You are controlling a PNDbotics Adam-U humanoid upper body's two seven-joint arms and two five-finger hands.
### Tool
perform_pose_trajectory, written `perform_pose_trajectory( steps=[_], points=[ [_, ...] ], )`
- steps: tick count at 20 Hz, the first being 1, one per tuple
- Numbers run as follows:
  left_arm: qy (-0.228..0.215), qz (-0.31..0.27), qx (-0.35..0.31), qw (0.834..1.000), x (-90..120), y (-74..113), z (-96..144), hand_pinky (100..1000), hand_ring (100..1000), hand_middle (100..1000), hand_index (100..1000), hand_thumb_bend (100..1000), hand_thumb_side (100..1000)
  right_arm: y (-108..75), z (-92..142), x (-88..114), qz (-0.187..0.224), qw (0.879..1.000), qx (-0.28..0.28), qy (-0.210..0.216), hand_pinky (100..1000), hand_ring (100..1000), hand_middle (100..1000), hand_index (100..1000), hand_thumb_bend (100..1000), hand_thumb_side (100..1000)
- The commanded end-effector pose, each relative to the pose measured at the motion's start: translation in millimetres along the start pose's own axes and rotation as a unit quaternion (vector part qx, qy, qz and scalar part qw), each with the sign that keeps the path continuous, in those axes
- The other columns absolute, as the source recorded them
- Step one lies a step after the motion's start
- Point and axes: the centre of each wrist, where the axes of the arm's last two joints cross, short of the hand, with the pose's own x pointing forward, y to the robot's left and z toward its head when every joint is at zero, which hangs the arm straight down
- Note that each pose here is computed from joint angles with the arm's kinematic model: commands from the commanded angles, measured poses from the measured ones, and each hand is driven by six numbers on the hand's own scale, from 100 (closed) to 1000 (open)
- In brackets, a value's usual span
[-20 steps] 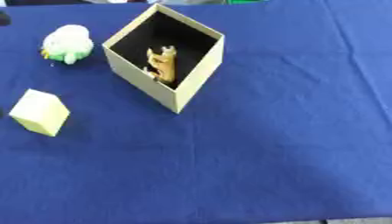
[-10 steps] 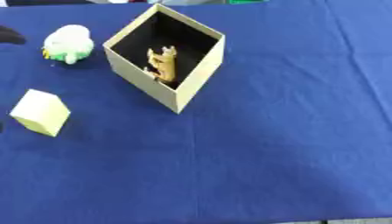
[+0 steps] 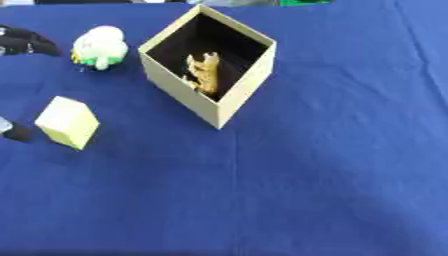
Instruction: Pick up objects on the table and place them in the box.
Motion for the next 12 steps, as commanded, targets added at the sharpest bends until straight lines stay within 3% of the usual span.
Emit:
perform_pose_trajectory(
  steps=[1, 12],
  points=[
    [0.001, -0.018, -0.016, 1.000, -4, 8.9, 2, 875, 891, 867, 957, 832, 740, -7.7, -3, 7, -0.003, 1.000, -0.012, -0.014, 916, 969, 758, 921, 100, 680],
    [-0.007, -0.003, -0.061, 0.998, -11, -6.1, -14, 870, 883, 857, 935, 797, 715, -7.1, -3, 10, -0.011, 1.000, -0.015, -0.012, 917, 971, 759, 922, 100, 688]
  ],
)
